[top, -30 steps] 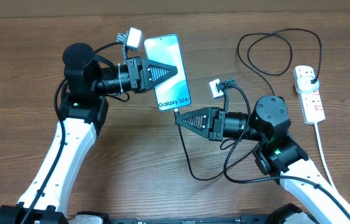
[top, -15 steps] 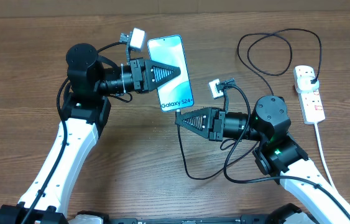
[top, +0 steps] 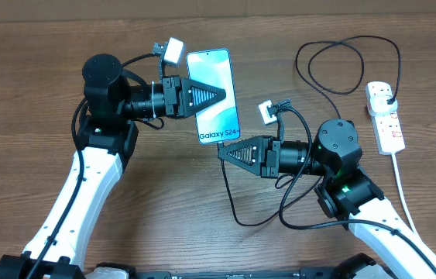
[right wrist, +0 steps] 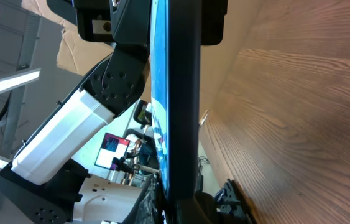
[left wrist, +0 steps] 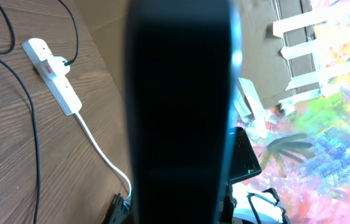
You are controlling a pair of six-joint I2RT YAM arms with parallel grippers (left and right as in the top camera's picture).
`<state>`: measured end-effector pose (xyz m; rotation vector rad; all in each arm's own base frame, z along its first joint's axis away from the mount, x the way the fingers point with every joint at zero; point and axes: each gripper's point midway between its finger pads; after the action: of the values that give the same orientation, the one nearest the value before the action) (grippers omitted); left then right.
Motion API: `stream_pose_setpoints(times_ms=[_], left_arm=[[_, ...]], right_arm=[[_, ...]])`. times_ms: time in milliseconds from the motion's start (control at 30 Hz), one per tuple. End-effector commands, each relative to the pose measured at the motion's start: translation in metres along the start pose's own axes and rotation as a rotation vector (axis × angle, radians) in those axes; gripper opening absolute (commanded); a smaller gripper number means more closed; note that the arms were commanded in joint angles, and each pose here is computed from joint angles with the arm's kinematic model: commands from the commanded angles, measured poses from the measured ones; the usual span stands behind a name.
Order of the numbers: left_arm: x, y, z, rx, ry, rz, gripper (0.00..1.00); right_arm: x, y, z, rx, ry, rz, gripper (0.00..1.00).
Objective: Plug charger to phone and switch on socket
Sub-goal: 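Lower the phone with attached plug toward the table using both grippers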
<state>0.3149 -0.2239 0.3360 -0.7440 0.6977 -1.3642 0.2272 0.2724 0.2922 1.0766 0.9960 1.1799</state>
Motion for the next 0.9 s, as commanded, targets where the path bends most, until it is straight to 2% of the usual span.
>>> stream_pose_setpoints(times_ms=[0,333,867], left_arm=[[0.005,-0.031,-0.022,0.054,0.131,-0.115,0.04],[0.005,-0.032,-0.023,0.067,0.137,-0.12,0.04],[0.005,-0.016,-0.035,0.001,0.149,-0.091,0.04]], right_arm=[[-0.006,0.0,0.026,-0.018,-0.13,-0.019,0.04],[-0.007,0.0,0.029,-0.019,-0.147,-0.023,0.04],[-0.008,-0.002,0.036,-0.018,-0.184,-0.033,0.04]])
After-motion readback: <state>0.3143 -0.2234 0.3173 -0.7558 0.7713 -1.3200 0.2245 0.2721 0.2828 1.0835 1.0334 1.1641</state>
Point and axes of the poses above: each gripper's point midway between its finger pads, its own x axis out along the fingers, its own y axis along the line the jaws close on, z = x × y, and after that the axes turned 14 degrees about x, right-handed
